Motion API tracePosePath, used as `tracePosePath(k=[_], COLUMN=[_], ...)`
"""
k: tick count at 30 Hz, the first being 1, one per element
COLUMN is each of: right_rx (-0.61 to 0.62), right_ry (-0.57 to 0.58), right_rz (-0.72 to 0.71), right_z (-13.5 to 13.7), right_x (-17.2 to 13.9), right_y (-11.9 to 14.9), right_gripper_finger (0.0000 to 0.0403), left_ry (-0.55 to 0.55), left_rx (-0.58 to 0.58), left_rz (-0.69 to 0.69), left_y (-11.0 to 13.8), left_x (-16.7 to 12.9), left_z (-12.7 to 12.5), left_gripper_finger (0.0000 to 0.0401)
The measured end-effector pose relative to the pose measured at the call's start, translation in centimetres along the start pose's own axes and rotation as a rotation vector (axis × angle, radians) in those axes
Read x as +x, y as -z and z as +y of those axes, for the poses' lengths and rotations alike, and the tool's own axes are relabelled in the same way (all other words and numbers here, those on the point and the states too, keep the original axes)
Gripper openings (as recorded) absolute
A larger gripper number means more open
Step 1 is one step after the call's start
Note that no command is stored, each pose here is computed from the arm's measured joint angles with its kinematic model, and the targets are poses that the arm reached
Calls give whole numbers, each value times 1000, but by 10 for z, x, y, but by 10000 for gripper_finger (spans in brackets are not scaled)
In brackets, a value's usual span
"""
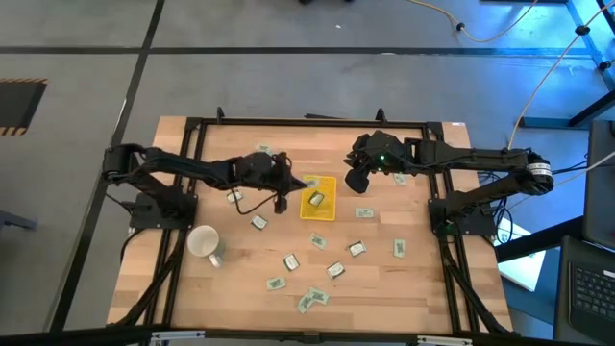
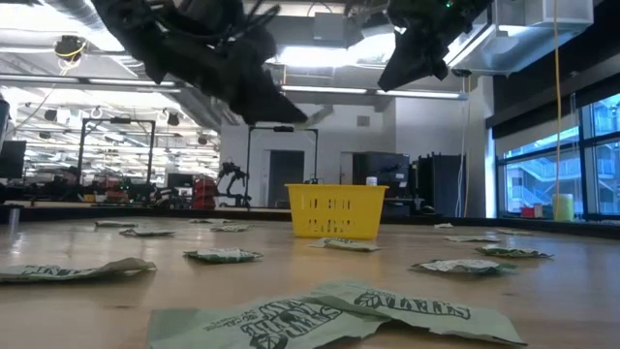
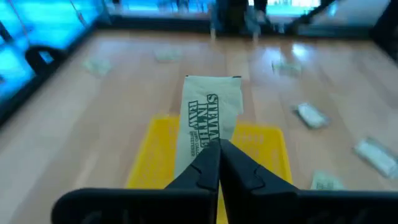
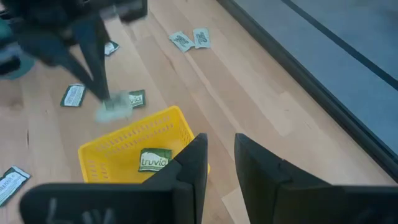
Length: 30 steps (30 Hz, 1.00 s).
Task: Pick and place Stevia / Truvia into bins
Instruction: Put the white stevia packet into the yellow bin
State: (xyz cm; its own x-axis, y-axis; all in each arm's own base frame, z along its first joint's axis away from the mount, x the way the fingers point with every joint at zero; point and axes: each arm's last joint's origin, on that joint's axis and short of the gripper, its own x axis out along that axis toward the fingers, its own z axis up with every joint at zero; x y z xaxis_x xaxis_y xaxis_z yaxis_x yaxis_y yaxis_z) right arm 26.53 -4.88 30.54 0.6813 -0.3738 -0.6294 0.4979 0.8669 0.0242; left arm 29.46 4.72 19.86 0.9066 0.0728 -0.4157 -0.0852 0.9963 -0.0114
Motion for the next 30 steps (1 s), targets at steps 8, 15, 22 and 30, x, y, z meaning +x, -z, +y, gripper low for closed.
tracePosePath(k=[8, 15, 22, 30], right_rx=[-24, -48, -107, -123], right_ry=[-83, -117, -169, -154], right_rz=[124, 326, 355, 345], right_z=[1, 7, 27, 40], right_x=[-1, -7, -15, -19], right_y=[10, 31, 40, 45], right_gripper_finger=[84, 84, 84, 84], left_ry=[23, 23, 16, 6], left_rx=[16, 9, 9, 4], left_rz=[135, 223, 240, 236], left_y=[12, 21, 23, 22], left_x=[36, 54, 63, 62], left_z=[-5, -3, -2, 1], left_gripper_finger=[3, 4, 6, 19])
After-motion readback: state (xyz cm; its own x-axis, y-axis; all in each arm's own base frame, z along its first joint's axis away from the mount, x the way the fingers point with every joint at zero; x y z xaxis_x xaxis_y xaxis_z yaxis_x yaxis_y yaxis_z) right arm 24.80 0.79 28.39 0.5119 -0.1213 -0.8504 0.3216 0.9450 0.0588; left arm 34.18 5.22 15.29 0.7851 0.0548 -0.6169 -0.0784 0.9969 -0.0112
